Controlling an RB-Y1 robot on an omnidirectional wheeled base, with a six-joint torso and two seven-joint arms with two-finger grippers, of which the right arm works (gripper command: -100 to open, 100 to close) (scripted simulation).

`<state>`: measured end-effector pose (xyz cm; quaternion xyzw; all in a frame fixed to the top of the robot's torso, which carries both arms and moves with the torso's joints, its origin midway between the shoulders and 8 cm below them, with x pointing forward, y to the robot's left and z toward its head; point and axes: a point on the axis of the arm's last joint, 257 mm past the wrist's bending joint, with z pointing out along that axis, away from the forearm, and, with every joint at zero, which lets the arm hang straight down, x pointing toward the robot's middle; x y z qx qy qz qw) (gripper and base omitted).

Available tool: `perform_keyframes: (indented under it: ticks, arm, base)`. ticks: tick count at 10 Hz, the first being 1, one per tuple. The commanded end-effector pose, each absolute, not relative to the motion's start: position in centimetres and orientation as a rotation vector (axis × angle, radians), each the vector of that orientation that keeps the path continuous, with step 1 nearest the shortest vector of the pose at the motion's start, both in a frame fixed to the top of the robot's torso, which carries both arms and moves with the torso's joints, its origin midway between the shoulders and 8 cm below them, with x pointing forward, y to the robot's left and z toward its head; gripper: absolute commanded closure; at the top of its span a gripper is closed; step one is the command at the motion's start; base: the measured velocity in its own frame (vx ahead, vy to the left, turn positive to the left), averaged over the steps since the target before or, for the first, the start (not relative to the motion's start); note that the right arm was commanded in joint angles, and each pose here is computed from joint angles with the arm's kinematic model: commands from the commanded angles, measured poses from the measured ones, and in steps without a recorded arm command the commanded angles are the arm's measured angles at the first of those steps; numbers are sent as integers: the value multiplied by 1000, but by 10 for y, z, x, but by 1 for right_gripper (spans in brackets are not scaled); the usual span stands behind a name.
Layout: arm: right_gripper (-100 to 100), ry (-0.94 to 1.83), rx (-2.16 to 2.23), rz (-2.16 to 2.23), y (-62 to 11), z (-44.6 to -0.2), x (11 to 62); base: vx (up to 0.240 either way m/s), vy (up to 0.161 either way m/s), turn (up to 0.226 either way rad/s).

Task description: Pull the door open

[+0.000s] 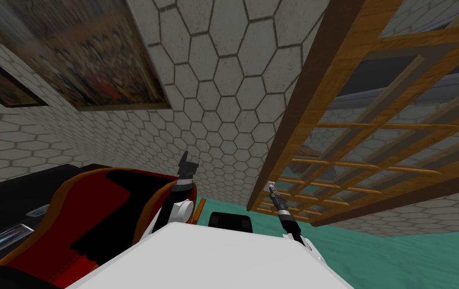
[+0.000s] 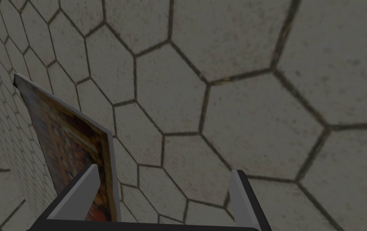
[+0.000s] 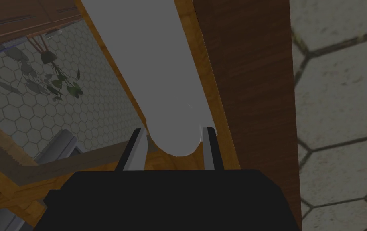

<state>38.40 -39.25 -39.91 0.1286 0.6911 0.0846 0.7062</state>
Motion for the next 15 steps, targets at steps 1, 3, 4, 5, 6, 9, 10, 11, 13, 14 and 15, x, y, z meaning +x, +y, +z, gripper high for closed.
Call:
perform_keyframes:
  ticks: [1,3,4,5,6,9,10,11,13,14,15]
  arm:
    - [100,1530,329,242,-386,-401,385]
    - [100,1517,381,296,-385,-400,388]
    - [100,1516,388,303,-385,-400,388]
    - [100,1508,416,333,-384,-400,389]
    - [100,1501,441,359,-383,-399,390]
    - [-100,1519,372,288,-393,-400,376]
    - [-100,1525,340,260,-396,-400,370]
    - [-100,1532,306,231,-399,-400,364]
    - [-100,1544,231,170,-404,-400,350]
    - [-100,1550,194,140,-406,-400,343]
    - [-100,1551,188,134,-406,-400,343]
  base:
    - [-44,-12,21]
    - [-42,-13,30]
    - [-28,-8,9]
    - [-28,-3,6]
    - [-44,-9,23]
    - [-27,17,-26]
    - [-18,42,-49]
    - [-15,45,-45]
    - [-22,44,-58]
    - [-30,42,-62]
    - [-20,29,-20]
